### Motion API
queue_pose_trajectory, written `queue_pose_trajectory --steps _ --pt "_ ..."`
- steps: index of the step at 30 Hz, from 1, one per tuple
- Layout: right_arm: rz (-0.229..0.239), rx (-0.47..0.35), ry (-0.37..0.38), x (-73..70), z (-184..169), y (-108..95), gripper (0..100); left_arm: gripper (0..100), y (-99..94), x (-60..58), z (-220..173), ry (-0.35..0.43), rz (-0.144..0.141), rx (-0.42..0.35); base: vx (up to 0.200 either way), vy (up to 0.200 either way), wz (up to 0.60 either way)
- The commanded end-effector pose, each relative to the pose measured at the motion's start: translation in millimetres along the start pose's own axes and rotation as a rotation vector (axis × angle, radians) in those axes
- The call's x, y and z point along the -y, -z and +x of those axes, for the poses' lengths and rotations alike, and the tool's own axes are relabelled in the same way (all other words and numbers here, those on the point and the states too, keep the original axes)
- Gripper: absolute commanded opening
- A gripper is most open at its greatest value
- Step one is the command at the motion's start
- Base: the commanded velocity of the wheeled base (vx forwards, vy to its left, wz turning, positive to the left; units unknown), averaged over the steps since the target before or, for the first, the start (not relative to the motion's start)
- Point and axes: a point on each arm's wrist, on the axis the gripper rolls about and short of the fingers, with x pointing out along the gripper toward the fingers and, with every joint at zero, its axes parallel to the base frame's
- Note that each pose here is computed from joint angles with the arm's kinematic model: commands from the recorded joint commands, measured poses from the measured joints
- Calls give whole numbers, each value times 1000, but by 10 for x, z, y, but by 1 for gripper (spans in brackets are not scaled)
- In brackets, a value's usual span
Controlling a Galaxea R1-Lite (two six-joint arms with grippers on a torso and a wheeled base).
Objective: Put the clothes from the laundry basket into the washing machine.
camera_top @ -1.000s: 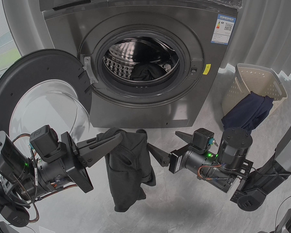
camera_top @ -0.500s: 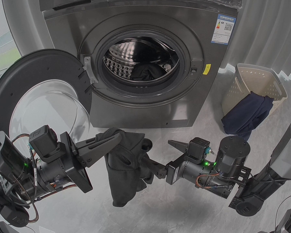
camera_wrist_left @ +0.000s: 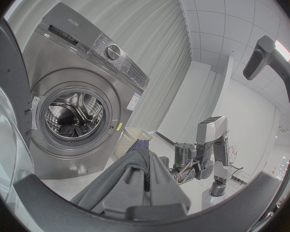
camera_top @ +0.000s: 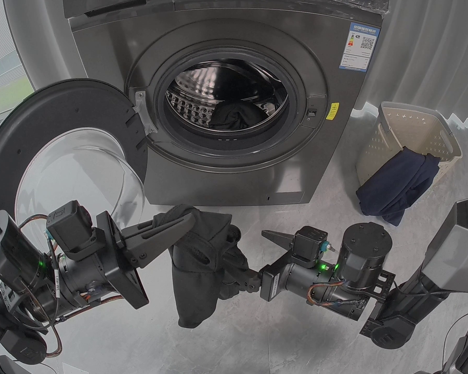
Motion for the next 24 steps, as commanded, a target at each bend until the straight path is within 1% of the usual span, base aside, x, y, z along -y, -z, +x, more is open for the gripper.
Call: queue_pose_trajectory --steps 1,6,9,13,14,16,22,24 --pt "1 -21 4 8 -81 26 100 0 -8 -33 -8 -16 3 3 0 0 0" --pt "0 -16 20 54 -258 -59 100 0 -11 -36 -7 -17 3 5 0 0 0" --pt "-1 -29 19 52 -335 -51 100 0 -8 -36 -10 -15 4 3 0 0 0" --pt "0 -37 3 22 -345 -30 100 0 -9 -34 -14 -15 5 3 0 0 0" --pt "0 -40 -15 10 -327 -23 100 0 -9 -34 -14 -17 5 3 0 0 0" --pt "0 -38 -25 5 -294 -17 100 0 -16 -31 -17 -16 6 6 0 0 0" --pt "0 -52 -26 18 -61 109 100 0 -16 -30 -17 -15 6 6 0 0 0" --pt "-1 -45 -39 -21 -8 118 100 0 -16 -30 -17 -15 6 6 0 0 0"
